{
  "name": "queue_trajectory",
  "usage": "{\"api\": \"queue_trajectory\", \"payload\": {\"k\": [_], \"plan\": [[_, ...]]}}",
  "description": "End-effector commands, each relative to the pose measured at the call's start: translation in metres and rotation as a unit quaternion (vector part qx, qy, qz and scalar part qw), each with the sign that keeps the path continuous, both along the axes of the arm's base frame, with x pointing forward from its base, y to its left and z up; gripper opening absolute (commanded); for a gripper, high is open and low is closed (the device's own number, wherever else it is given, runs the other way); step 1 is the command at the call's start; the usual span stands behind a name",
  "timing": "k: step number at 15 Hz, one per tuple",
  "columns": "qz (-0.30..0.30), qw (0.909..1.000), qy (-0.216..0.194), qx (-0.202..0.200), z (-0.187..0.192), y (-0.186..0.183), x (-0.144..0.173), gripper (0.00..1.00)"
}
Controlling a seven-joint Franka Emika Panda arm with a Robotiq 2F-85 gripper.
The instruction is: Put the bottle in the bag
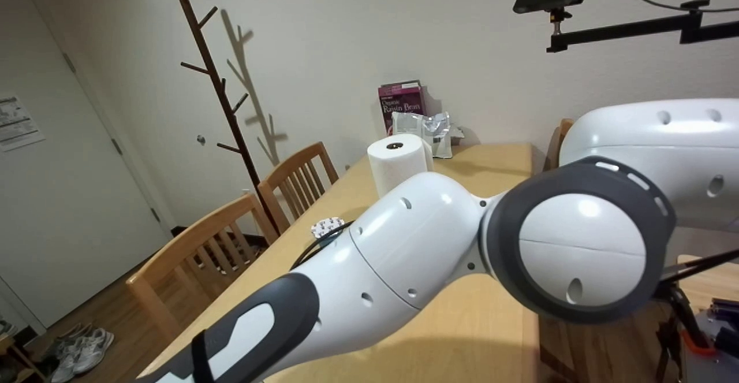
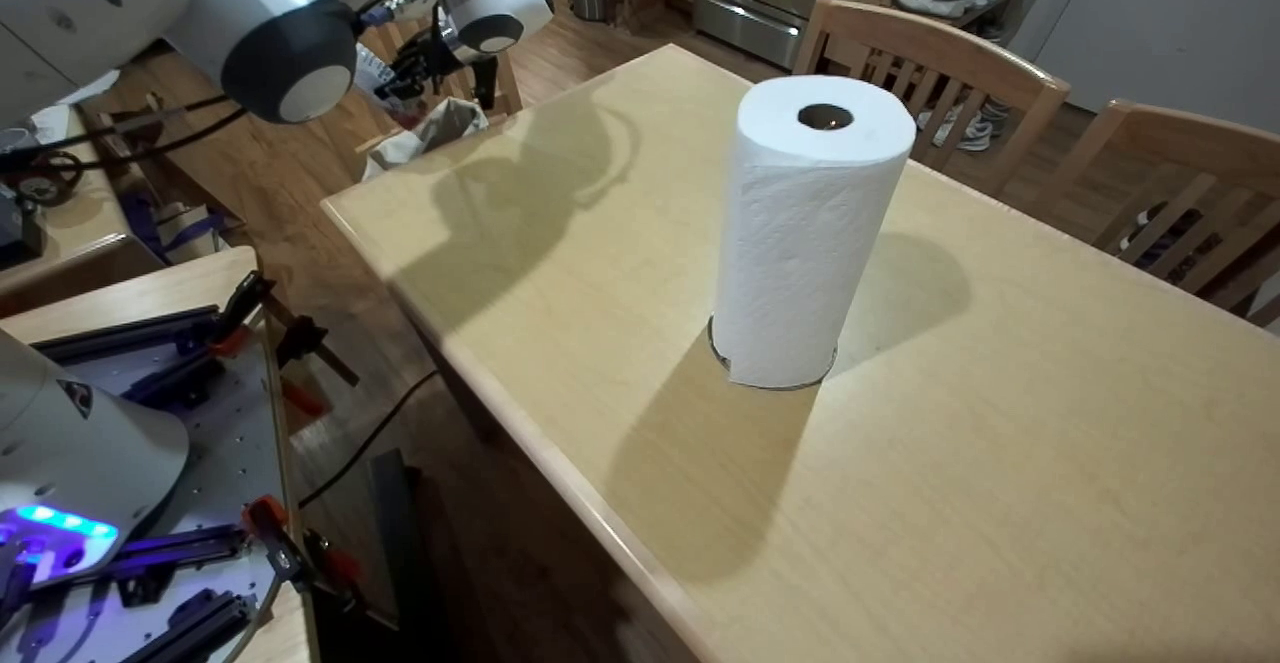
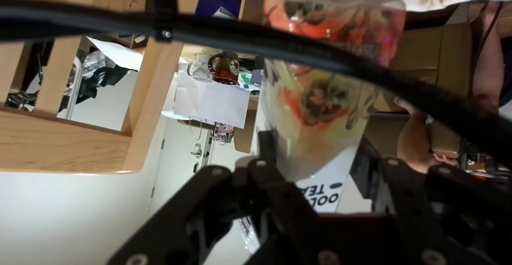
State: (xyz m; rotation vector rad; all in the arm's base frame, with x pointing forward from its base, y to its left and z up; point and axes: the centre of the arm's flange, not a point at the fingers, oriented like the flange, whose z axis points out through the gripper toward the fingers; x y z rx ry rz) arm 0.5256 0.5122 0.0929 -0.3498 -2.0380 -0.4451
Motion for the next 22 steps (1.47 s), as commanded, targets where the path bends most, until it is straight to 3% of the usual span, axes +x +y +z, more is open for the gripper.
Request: {"api": "queue_trajectory", "payload": {"k": [1, 4, 5, 12, 14, 17, 22], "plan": [[-0.018, 0.9996, 0.022, 0.009, -0.004, -0.005, -0.003, 0.76], [-0.021, 0.9995, 0.021, 0.012, -0.005, -0.007, -0.002, 0.96], [-0.023, 0.9994, 0.022, 0.014, -0.004, -0.008, 0.0, 0.99], [-0.027, 0.9996, 0.009, 0.009, 0.008, -0.012, 0.014, 1.0], [-0.007, 0.9981, -0.033, -0.052, 0.032, -0.013, 0.023, 1.0], [0.008, 0.9921, -0.07, -0.104, 0.076, -0.012, 0.035, 1.0], [0.039, 0.9704, -0.142, -0.192, 0.156, -0.013, 0.031, 1.0]]}}
